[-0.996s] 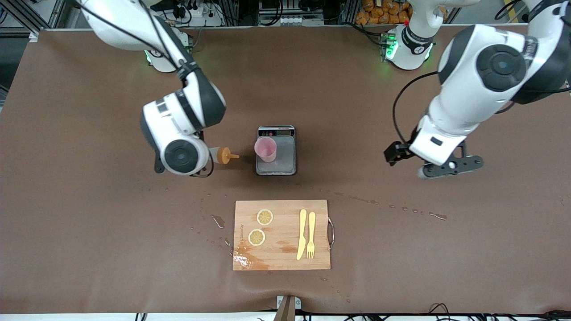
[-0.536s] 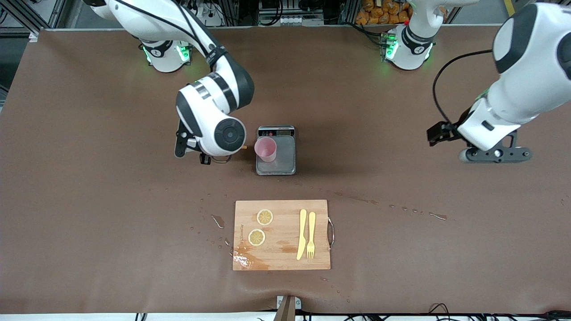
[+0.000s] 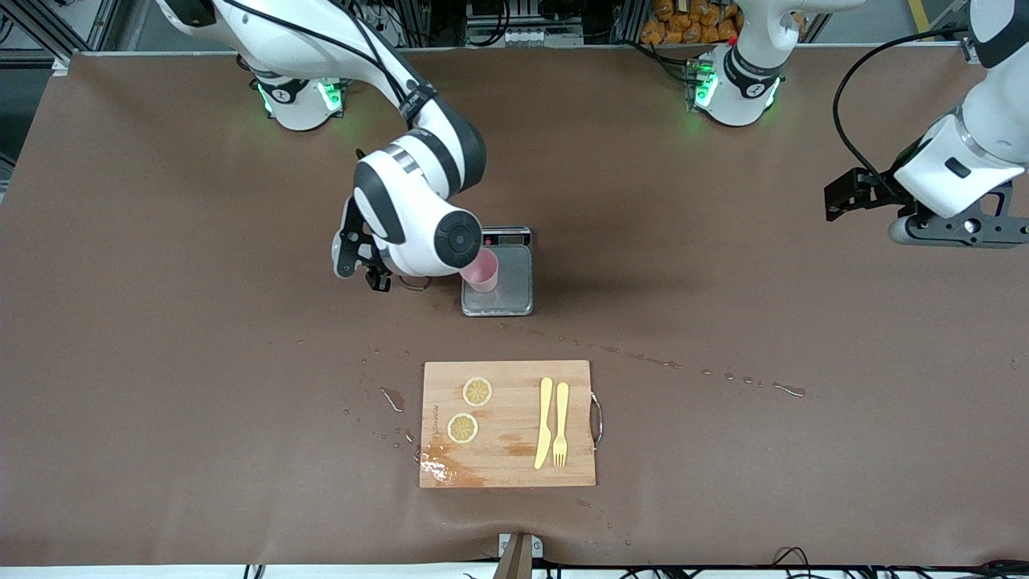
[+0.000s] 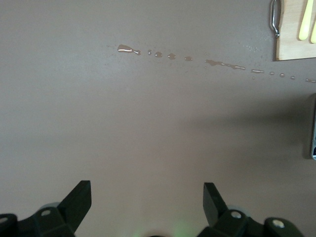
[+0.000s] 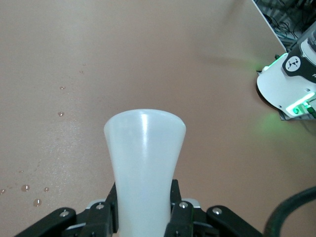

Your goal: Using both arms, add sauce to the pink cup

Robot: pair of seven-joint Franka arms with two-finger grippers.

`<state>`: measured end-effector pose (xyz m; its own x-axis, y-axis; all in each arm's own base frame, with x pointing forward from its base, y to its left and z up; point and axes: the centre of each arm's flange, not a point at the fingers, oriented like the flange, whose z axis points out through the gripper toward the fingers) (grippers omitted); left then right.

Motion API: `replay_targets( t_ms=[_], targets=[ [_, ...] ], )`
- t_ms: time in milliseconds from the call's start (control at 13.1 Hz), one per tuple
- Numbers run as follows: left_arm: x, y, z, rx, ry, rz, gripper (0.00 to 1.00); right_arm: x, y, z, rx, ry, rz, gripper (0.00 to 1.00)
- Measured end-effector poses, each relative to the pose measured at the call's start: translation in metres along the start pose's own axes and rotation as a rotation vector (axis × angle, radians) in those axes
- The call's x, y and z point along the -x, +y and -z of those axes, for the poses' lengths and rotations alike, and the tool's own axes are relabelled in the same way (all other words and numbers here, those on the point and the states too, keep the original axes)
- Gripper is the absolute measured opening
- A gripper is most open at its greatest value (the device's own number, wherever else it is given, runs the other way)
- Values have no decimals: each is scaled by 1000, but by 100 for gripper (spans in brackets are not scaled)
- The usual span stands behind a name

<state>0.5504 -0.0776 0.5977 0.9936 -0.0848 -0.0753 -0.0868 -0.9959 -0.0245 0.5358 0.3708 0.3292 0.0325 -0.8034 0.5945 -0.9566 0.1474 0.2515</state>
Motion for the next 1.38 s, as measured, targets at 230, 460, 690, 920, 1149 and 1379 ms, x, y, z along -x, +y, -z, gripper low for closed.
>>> replay_targets(
  t_ms=[230,460,690,920,1149,1379],
  targets=[
    [1,-5,6,1,12,8,100,28,7,-4,-20,33,-6,40],
    [6,-6,25,5,52,11,100,33,8,0,-31,30,-4,40],
    [9,-9,33,19,67,18,100,46,12,-7,-32,64,14,40],
    [9,-10,34,20,69,19,100,53,16,-16,-26,129,38,40],
    [10,-5,36,20,73,11,100,52,15,-14,-30,128,39,40],
    [10,-8,37,21,75,16,100,48,13,-3,-44,108,42,40]
  ],
)
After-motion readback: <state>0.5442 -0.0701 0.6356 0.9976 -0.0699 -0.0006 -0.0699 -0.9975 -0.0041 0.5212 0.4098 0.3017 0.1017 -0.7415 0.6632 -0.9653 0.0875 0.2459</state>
